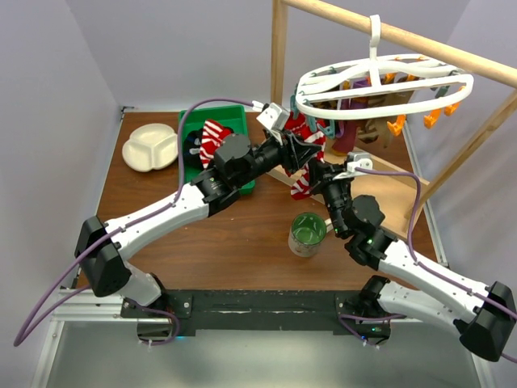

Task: Remove the socks clipped to the hanger
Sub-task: Remove the sock from the hanger.

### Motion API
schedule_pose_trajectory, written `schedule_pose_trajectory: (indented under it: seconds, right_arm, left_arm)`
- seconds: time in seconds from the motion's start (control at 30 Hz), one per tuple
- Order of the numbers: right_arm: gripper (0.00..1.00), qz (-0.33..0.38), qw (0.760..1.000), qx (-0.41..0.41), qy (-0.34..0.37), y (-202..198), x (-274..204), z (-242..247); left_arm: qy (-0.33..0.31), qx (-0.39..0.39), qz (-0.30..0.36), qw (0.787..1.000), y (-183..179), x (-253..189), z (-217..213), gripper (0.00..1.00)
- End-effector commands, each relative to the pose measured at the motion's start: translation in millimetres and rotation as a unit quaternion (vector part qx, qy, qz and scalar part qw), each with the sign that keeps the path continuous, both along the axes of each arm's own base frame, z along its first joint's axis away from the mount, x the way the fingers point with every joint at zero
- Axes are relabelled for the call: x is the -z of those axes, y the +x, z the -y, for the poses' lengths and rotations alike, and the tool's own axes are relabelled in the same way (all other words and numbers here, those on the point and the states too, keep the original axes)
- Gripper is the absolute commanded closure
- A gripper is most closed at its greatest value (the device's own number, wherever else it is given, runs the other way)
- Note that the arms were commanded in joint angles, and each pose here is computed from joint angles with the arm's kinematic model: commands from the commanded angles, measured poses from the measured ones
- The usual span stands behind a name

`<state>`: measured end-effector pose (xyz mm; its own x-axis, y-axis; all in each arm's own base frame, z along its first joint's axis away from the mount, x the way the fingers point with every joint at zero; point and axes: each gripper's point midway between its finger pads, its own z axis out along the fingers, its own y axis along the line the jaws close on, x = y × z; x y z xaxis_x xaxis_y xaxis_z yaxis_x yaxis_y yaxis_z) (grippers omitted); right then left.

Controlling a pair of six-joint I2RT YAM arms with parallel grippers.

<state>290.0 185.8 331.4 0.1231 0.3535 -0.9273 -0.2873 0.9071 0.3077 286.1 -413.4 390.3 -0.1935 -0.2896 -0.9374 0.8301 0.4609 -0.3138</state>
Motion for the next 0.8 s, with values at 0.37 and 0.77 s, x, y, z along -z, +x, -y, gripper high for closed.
schedule_pose_trajectory:
  seconds: [0.37, 0.77]
  right_arm:
    - [1.00, 0.006, 1.000, -0.006, 0.014, -3.3, -13.1, 1.4]
    - [1.00, 0.005, 1.000, -0.016, 0.013, -4.5, -19.2, -1.8]
  left_arm:
    - [-0.093, -0.028, 0.052, 0.994, -11.7, -66.2, -40.4, 0.39]
    - [-0.135, -0.008, 0.033, 0.990, 17.7, -76.1, -55.7, 0.37]
